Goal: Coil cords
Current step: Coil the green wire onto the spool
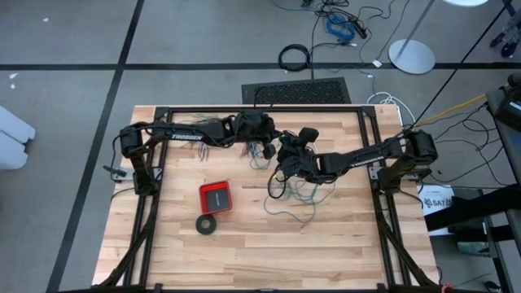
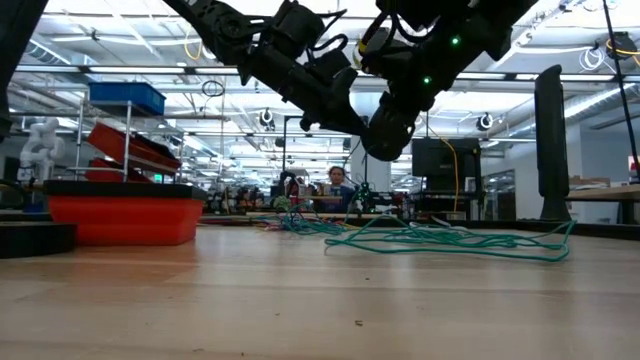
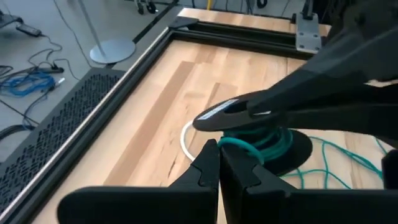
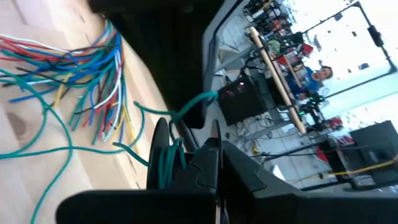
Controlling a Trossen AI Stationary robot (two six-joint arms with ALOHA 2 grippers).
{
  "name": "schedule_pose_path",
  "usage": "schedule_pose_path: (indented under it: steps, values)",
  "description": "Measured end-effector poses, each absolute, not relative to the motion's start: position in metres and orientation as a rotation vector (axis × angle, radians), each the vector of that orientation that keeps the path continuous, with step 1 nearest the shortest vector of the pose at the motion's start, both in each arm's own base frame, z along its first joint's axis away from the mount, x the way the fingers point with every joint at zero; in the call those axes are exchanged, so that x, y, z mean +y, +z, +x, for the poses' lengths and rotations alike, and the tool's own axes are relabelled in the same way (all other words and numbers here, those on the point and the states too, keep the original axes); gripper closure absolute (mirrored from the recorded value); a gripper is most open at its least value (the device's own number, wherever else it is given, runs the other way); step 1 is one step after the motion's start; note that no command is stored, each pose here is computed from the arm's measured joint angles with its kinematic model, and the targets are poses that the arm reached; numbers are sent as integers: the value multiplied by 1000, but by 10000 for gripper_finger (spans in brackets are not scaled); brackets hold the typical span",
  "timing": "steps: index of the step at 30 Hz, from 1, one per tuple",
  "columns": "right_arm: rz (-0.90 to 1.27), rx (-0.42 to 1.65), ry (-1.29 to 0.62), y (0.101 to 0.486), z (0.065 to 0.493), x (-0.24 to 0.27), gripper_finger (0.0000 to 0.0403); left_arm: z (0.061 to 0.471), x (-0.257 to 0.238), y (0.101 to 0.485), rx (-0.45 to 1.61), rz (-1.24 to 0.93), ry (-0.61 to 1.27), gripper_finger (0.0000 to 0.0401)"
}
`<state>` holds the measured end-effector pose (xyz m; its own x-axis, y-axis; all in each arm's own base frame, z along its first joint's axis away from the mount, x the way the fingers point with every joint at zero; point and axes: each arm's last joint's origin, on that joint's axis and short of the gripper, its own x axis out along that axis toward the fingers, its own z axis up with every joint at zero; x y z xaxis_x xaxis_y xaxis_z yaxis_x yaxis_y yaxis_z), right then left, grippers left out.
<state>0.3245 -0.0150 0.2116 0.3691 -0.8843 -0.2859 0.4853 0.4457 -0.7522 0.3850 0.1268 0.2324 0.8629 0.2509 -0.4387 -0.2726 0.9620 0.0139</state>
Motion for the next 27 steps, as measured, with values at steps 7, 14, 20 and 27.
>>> schedule_pose_path:
  steps: [7, 14, 20, 27]
  values:
    - [-626, 754, -995, 212, 325, -18, 403, 384, 126, 233, 465, -48, 284, 400]
    - [-649, 759, -1060, 213, 323, -19, 403, 383, 127, 232, 485, -41, 321, 400]
    - [-666, 786, -1132, 211, 319, -24, 403, 385, 120, 232, 485, -57, 320, 400]
    - [-673, 775, -1204, 212, 317, -26, 403, 397, 97, 248, 441, -38, 259, 400]
